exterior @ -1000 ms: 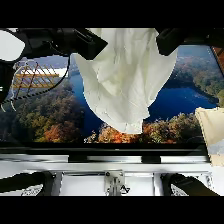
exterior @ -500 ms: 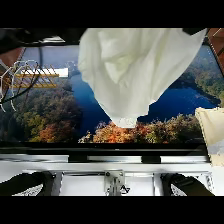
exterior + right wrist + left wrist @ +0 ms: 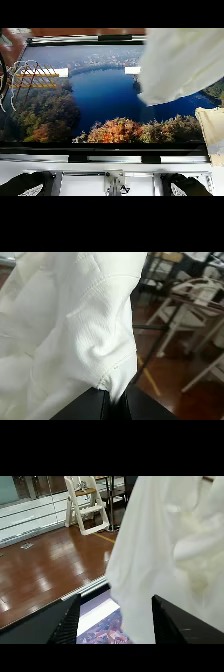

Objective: Fold the shirts.

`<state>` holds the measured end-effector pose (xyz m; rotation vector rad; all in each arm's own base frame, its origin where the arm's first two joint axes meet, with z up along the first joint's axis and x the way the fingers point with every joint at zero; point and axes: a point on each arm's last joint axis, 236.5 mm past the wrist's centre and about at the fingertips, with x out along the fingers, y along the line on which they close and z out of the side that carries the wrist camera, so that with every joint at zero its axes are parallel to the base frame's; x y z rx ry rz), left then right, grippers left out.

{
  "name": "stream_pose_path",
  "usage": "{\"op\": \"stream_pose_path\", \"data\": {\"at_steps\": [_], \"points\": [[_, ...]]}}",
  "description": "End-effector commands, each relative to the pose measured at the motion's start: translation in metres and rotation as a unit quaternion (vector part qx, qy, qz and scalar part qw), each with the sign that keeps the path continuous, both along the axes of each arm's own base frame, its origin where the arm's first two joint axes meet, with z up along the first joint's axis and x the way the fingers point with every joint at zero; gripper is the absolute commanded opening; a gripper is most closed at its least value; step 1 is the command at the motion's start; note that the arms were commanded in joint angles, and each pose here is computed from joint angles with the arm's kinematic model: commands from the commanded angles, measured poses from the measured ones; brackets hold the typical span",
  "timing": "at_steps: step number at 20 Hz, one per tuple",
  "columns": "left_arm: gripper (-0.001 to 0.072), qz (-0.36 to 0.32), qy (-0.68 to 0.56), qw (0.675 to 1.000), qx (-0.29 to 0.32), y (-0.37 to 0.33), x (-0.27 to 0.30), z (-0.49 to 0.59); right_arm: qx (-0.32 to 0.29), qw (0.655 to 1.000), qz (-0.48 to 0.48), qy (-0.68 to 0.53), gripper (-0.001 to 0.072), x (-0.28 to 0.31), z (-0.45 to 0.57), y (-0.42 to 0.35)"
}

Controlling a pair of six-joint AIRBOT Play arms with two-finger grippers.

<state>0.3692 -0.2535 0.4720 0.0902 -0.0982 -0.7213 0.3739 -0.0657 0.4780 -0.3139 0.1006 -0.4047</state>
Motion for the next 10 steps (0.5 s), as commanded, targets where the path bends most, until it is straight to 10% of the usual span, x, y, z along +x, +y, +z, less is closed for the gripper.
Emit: {"op": "stream_pose_path", "data": {"at_steps": [1,10], "points": [[0.0532,0.003,0.022,0.999,0.038,-0.002,0.006,-0.022,0.009,0.994,-0.108,-0.031,0.0070,-0.032,0.018,-0.067],[0.0532,0.003,0.046,0.997,0.061,-0.007,0.018,-0.045,0.037,0.957,-0.285,-0.048,0.0070,-0.105,0.015,-0.192]]}}
